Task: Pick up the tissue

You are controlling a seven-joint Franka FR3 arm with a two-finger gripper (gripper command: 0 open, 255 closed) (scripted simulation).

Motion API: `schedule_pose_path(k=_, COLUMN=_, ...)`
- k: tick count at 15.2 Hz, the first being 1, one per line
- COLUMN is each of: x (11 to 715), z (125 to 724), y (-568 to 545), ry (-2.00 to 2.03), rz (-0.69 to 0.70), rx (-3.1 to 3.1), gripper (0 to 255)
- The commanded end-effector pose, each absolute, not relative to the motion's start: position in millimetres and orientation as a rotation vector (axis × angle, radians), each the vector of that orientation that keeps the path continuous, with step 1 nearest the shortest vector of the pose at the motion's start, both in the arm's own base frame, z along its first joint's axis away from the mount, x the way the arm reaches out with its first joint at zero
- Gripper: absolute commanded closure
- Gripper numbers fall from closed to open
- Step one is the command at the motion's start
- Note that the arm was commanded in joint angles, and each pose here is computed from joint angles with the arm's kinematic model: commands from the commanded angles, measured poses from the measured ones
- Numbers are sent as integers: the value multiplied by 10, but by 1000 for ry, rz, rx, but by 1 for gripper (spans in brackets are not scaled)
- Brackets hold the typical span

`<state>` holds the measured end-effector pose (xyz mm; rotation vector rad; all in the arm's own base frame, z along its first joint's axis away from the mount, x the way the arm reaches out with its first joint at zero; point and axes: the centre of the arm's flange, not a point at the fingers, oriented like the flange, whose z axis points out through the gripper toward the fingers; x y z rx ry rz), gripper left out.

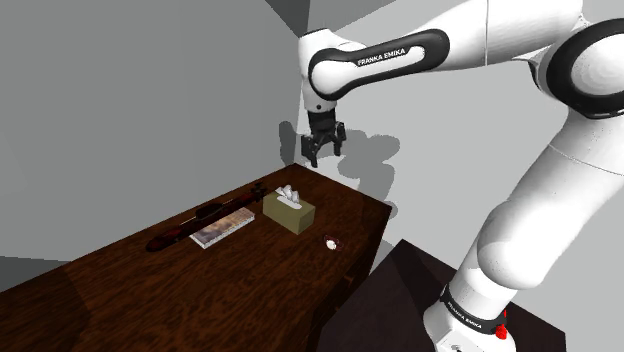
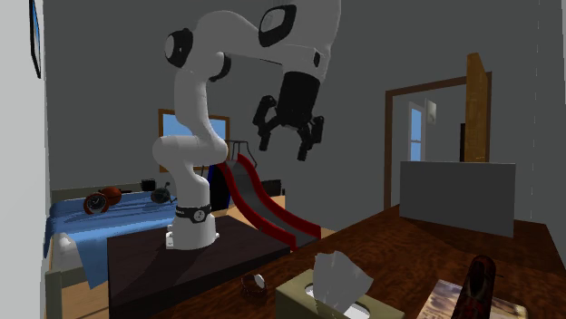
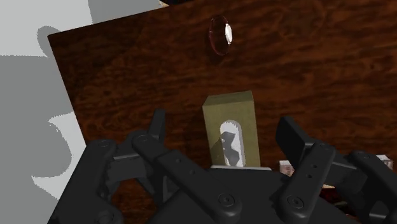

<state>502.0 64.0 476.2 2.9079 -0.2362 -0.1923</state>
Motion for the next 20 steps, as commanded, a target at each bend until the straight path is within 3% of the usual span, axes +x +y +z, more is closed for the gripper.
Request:
schedule_pose_path(k=1, x=5260, z=4498, y=699, ry=-229, rz=-231, rx=2866, gripper=0)
schedule_pose_path(k=12, x=6335, z=3146, y=918, ry=-190, rz=-430, rx=2635, gripper=0)
schedule_pose_path(k=20, x=6393, z=2687, y=923, ry=-188, rz=-441, rx=2620, gripper=0)
